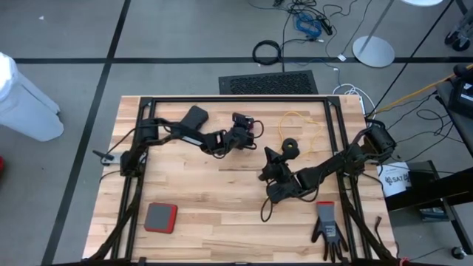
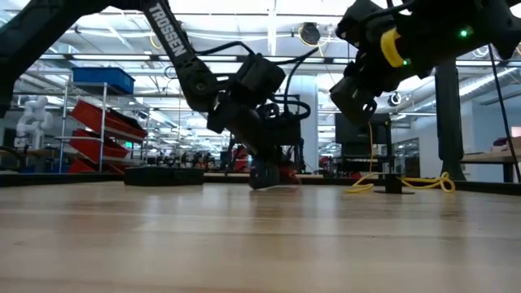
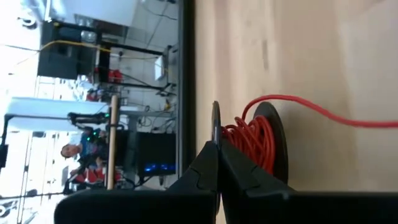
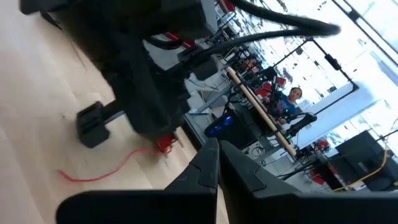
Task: Coil cords
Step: Coil the red wire onto the black spool
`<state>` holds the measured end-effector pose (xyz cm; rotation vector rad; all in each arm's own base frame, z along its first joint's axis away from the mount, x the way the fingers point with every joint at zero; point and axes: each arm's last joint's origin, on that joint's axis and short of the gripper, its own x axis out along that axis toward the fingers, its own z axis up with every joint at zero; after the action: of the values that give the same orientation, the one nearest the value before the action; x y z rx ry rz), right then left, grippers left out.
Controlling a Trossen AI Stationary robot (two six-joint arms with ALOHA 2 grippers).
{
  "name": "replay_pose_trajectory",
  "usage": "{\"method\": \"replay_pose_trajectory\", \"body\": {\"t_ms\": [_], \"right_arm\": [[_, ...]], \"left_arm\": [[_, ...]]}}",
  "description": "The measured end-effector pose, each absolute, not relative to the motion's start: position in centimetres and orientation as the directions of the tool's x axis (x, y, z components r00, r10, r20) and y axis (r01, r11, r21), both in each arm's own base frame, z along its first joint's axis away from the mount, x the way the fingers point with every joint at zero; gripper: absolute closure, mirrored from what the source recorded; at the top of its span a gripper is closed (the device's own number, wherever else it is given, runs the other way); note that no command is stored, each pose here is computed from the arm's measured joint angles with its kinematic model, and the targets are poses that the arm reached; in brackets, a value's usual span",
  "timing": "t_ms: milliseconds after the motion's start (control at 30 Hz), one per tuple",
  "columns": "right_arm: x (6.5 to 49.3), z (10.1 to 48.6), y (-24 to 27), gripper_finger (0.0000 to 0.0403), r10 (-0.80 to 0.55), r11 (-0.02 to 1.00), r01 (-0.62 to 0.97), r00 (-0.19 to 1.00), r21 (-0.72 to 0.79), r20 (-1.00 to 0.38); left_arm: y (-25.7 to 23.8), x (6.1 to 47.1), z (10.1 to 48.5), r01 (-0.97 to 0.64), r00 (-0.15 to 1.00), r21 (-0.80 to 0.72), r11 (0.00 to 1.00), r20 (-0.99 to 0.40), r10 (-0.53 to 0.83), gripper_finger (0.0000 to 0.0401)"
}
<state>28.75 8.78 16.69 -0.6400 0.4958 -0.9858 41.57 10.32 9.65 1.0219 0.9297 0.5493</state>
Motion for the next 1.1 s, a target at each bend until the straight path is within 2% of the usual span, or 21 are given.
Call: {"method": "replay_pose_trajectory", "body": {"t_ms": [167, 533, 800, 933, 1100], "right_arm": [[28.2, 16.3, 9.0, 0.0403, -0.874, 0.415, 0.614, 0.474, -0.671, -0.107], [27.4, 15.6, 8.8, 0.0403, -0.87, 0.445, 0.631, 0.474, -0.636, -0.139], [27.2, 15.4, 8.8, 0.0403, -0.863, 0.464, 0.626, 0.479, -0.626, -0.16], [27.0, 15.3, 8.8, 0.0403, -0.863, 0.463, 0.616, 0.477, -0.638, -0.166], [26.8, 15.2, 8.7, 0.0403, -0.865, 0.458, 0.607, 0.472, -0.649, -0.169]], "left_arm": [[11.1, 41.4, 8.9, 0.003, 0.501, 0.891, 0.455, -0.394, 0.77, 0.038], [10.4, 41.3, 8.3, 0.05, 0.529, 0.848, 0.528, -0.471, 0.706, 0.025], [8.6, 41.2, 8.0, 0.081, 0.488, 0.839, 0.539, -0.504, 0.712, 0.0182], [7.5, 41.0, 8.3, 0.078, 0.489, 0.795, 0.602, -0.556, 0.672, 0.0162], [5.8, 40.4, 9.2, 0.127, 0.538, 0.629, 0.767, -0.693, 0.48, 0.0156]]}}
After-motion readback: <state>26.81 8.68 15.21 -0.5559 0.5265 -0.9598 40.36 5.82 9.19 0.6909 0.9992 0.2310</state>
